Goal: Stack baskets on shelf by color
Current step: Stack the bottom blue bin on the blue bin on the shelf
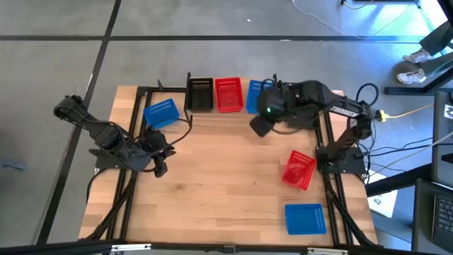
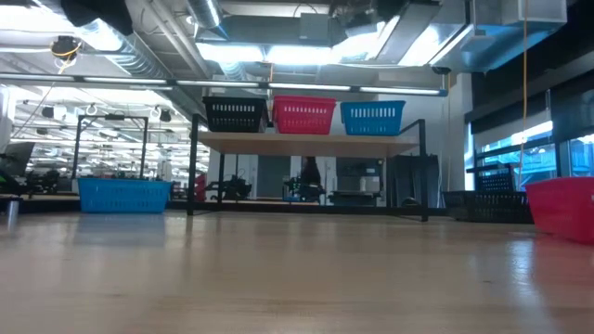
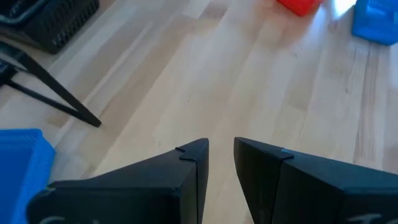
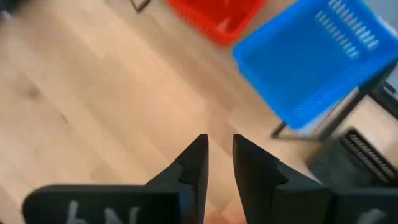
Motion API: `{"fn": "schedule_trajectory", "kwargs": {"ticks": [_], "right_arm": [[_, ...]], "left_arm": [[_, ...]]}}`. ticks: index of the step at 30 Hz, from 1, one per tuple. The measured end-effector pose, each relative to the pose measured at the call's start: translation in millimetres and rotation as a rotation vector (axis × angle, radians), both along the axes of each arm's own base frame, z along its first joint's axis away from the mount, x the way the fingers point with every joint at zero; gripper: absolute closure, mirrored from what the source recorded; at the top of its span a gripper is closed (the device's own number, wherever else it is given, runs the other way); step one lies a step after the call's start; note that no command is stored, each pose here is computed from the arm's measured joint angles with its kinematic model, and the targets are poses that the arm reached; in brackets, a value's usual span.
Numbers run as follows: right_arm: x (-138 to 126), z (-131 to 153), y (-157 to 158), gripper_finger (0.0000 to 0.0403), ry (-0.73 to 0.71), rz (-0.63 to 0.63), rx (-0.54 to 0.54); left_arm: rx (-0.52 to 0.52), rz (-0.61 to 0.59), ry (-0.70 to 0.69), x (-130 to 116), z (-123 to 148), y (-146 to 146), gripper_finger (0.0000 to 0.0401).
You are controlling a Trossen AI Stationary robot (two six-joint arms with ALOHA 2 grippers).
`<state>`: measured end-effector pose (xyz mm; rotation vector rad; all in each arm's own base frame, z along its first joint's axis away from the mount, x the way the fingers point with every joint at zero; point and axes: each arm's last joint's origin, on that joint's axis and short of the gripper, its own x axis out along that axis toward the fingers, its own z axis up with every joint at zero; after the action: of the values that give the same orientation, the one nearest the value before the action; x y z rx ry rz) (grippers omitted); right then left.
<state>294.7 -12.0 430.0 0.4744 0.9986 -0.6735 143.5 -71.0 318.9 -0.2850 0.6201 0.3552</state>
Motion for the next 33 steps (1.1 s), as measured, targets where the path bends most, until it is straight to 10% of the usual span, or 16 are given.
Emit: {"fn": "schedule_trajectory", "kwargs": {"ticks": [17, 28, 33], "right_arm": [[-34, -30, 133, 0.0331, 0.198, 0.347, 0.475], [-54, -94, 189, 0.0331, 0.391, 0.824, 0.336], [-60, -138, 200, 0.0331, 0.459, 0.853, 0.315]], "left_arm": [[-0.162, 0.141, -0.044, 3, 0, 5, 0.0332], [-0.145, -0.054, 0.047, 7, 0, 6, 0.0332], [-0.095, -0.145, 0.0, 12, 5, 4, 0.0332]]}}
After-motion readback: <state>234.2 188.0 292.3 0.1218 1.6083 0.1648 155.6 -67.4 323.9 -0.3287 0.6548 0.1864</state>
